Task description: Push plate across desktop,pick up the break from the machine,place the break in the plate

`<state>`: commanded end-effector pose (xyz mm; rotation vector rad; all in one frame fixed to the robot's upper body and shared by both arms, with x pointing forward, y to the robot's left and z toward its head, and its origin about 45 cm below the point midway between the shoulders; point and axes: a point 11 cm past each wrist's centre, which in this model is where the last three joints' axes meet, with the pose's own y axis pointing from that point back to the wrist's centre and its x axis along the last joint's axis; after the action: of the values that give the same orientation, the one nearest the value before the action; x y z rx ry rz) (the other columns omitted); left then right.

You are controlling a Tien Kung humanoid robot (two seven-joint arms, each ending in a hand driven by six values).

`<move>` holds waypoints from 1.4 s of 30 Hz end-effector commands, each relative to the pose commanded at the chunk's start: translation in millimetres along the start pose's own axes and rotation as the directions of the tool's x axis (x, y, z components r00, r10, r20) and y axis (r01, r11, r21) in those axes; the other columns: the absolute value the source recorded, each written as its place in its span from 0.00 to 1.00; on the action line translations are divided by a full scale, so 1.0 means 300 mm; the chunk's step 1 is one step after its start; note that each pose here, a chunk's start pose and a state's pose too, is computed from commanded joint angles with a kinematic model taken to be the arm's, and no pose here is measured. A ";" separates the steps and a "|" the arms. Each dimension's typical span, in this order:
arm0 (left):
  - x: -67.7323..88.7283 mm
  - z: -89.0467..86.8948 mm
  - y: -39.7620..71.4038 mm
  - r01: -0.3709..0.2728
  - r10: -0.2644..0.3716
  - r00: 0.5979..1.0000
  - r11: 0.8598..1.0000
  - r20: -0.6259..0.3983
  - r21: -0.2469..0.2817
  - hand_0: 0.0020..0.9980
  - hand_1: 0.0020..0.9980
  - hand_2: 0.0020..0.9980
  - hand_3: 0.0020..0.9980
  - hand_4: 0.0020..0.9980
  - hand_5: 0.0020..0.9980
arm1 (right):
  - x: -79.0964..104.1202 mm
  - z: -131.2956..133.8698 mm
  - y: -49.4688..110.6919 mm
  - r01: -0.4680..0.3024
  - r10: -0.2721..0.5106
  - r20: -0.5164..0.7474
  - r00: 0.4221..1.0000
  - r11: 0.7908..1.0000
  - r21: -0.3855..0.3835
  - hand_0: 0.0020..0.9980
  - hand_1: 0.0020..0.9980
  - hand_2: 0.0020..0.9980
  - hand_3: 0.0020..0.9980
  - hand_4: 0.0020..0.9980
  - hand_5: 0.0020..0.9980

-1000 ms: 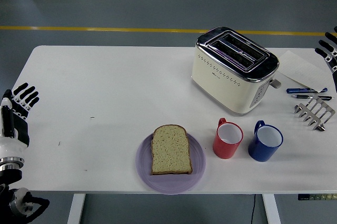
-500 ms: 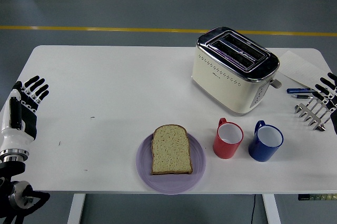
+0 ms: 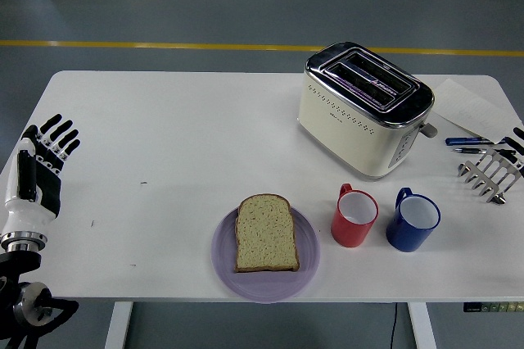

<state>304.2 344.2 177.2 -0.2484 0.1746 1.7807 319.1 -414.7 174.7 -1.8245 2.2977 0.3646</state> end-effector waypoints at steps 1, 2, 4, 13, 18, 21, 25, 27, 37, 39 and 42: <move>-0.003 0.001 -0.003 0.003 -0.003 1.000 1.000 -0.001 0.002 0.80 0.78 0.79 0.74 0.48 1.00 | 0.000 -0.003 -0.002 -0.001 0.001 0.002 1.000 1.000 0.002 0.76 0.75 0.76 0.77 0.56 0.60; -0.005 0.001 -0.005 0.006 -0.006 1.000 1.000 -0.002 0.005 0.80 0.78 0.79 0.74 0.48 1.00 | -0.001 -0.007 -0.005 -0.001 0.001 0.004 1.000 1.000 0.006 0.76 0.75 0.76 0.77 0.56 0.60; -0.006 0.002 -0.008 0.011 -0.011 1.000 1.000 -0.007 0.011 0.80 0.79 0.79 0.75 0.50 1.00 | -0.001 -0.011 -0.007 -0.002 0.002 0.005 1.000 1.000 0.010 0.77 0.75 0.76 0.77 0.56 0.60; -0.007 0.032 -0.030 0.064 -0.063 0.998 0.997 -0.017 0.051 0.80 0.79 0.80 0.75 0.51 1.00 | -0.006 -0.025 -0.018 -0.004 0.004 0.013 1.000 1.000 0.025 0.76 0.75 0.76 0.77 0.56 0.60; -0.019 0.058 -0.043 0.125 -0.124 0.992 0.991 -0.022 0.053 0.81 0.80 0.82 0.78 0.53 1.00 | -0.002 -0.016 -0.019 -0.007 0.007 0.016 1.000 1.000 0.016 0.76 0.75 0.76 0.77 0.56 0.60; -0.035 0.070 -0.048 0.171 -0.170 0.985 0.983 -0.023 0.067 0.81 0.80 0.82 0.78 0.53 1.00 | 0.001 -0.011 -0.018 -0.009 0.009 0.016 1.000 1.000 0.012 0.76 0.75 0.76 0.77 0.56 0.60; -0.050 0.075 -0.051 0.208 -0.206 0.978 0.974 -0.026 0.086 0.81 0.82 0.84 0.81 0.54 1.00 | 0.002 -0.007 -0.019 -0.010 0.010 0.016 1.000 1.000 0.008 0.76 0.74 0.76 0.76 0.55 0.60; -0.052 0.070 -0.050 0.213 -0.211 0.977 0.972 -0.027 0.096 0.81 0.82 0.84 0.81 0.54 1.00 | 0.002 -0.005 -0.020 -0.009 0.009 0.015 1.000 1.000 0.007 0.76 0.74 0.76 0.76 0.55 0.60; -0.052 0.048 -0.036 0.204 -0.201 0.979 0.973 -0.034 0.110 0.81 0.81 0.83 0.81 0.54 1.00 | 0.008 0.003 -0.020 -0.012 0.012 0.012 1.000 1.000 -0.001 0.76 0.74 0.75 0.75 0.55 0.59; -0.053 0.046 -0.035 0.205 -0.202 0.979 0.972 -0.036 0.111 0.81 0.81 0.83 0.81 0.54 1.00 | 0.008 0.005 -0.020 -0.013 0.013 0.013 1.000 1.000 -0.002 0.76 0.74 0.75 0.75 0.55 0.59; -0.054 0.043 -0.034 0.206 -0.203 0.979 0.972 -0.036 0.114 0.81 0.81 0.83 0.80 0.55 1.00 | 0.010 0.003 -0.020 -0.014 0.014 0.015 1.000 1.000 -0.001 0.76 0.74 0.75 0.74 0.55 0.58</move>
<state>316.7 334.3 194.1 -0.1965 0.2610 1.5576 324.4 -418.4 172.4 -1.8009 2.3012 0.3798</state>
